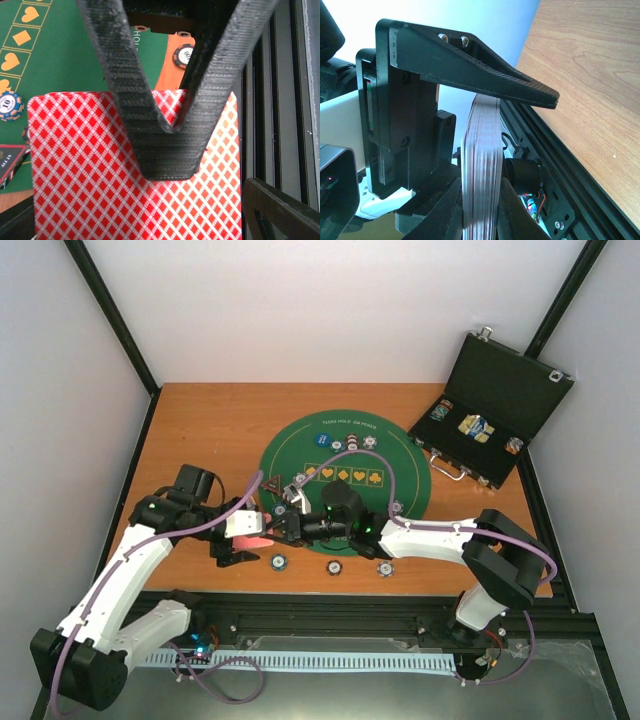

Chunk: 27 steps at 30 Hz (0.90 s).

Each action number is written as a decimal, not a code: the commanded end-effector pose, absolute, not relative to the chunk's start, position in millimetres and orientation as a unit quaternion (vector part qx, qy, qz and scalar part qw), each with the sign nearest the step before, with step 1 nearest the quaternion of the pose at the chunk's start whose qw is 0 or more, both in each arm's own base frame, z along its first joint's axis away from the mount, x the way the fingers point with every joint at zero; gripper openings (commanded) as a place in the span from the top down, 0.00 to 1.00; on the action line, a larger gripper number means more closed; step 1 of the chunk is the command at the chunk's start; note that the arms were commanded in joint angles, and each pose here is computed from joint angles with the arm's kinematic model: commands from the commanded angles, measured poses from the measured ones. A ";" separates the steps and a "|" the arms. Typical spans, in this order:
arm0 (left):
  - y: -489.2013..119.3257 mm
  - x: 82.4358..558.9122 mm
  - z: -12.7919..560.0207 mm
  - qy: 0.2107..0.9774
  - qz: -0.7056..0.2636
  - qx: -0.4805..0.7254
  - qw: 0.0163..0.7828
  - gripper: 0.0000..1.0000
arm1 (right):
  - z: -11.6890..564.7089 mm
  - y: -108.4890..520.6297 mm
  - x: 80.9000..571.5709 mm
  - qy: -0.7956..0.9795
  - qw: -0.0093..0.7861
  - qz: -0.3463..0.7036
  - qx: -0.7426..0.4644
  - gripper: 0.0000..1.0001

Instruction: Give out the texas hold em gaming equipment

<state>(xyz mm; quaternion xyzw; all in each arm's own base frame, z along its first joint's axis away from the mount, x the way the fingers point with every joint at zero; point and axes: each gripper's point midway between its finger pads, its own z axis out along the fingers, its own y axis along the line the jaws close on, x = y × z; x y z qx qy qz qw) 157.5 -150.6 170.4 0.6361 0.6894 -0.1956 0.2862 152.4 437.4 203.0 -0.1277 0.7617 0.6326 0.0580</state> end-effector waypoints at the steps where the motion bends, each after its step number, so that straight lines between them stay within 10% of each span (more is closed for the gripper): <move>1: -158.1 162.2 185.9 0.677 -0.208 0.637 0.304 0.10 | 227.9 438.4 152.4 0.743 0.081 0.648 -0.146 0.97; 14: -152.9 155.7 184.9 0.669 -0.193 0.650 0.304 0.28 | 219.1 438.2 156.7 0.757 0.078 0.634 -0.136 0.97; 27: -148.0 153.5 169.7 0.679 -0.185 0.648 0.291 0.06 | 224.3 443.0 156.1 0.752 0.077 0.639 -0.140 0.97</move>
